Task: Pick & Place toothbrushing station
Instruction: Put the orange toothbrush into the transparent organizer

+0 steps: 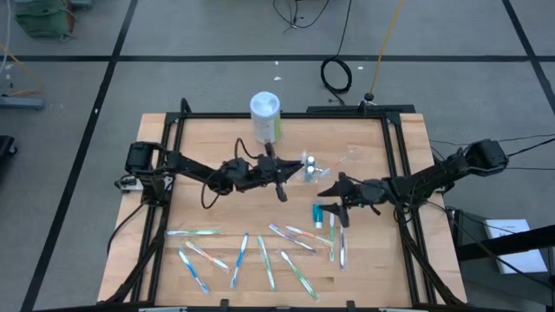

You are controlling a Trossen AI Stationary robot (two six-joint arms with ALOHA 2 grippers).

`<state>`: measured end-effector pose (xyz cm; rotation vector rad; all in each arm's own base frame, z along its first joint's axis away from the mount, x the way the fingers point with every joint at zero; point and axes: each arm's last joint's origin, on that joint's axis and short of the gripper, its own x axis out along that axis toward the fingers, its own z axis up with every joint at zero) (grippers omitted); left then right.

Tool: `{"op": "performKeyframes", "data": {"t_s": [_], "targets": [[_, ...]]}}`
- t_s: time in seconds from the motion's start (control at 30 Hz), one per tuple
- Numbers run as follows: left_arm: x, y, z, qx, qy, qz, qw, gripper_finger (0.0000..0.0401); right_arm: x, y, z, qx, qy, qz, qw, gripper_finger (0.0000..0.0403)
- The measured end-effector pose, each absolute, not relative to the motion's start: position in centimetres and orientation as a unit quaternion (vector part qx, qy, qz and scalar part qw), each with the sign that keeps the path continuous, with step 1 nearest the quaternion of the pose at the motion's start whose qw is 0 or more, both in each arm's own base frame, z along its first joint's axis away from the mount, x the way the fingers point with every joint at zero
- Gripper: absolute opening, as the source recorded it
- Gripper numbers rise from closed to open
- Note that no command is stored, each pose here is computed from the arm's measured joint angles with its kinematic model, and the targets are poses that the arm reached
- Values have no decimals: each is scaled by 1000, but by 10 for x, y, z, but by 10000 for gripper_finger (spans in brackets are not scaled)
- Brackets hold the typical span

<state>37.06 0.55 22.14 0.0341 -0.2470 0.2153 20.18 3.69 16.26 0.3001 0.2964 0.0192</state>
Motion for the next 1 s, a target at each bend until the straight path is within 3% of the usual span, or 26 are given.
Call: {"op": "performKeyframes", "data": {"t_s": [0.23, 0.43, 0.73, 0.87, 1.0], "targets": [[372, 13, 217, -4, -115, 145, 983, 12, 202, 39, 164, 109, 150, 78, 980, 210], [377, 19, 198, -4, -97, 159, 982, 9, 202, 39, 163, 108, 152, 78, 979, 210], [383, 49, 196, 25, -156, 177, 971, 8, 202, 39, 163, 106, 150, 77, 980, 210], [400, 60, 186, 53, -120, 152, 980, 10, 202, 39, 163, 106, 150, 77, 980, 210], [409, 66, 177, 48, -109, 179, 977, 6, 202, 39, 163, 106, 150, 77, 980, 210]]}}
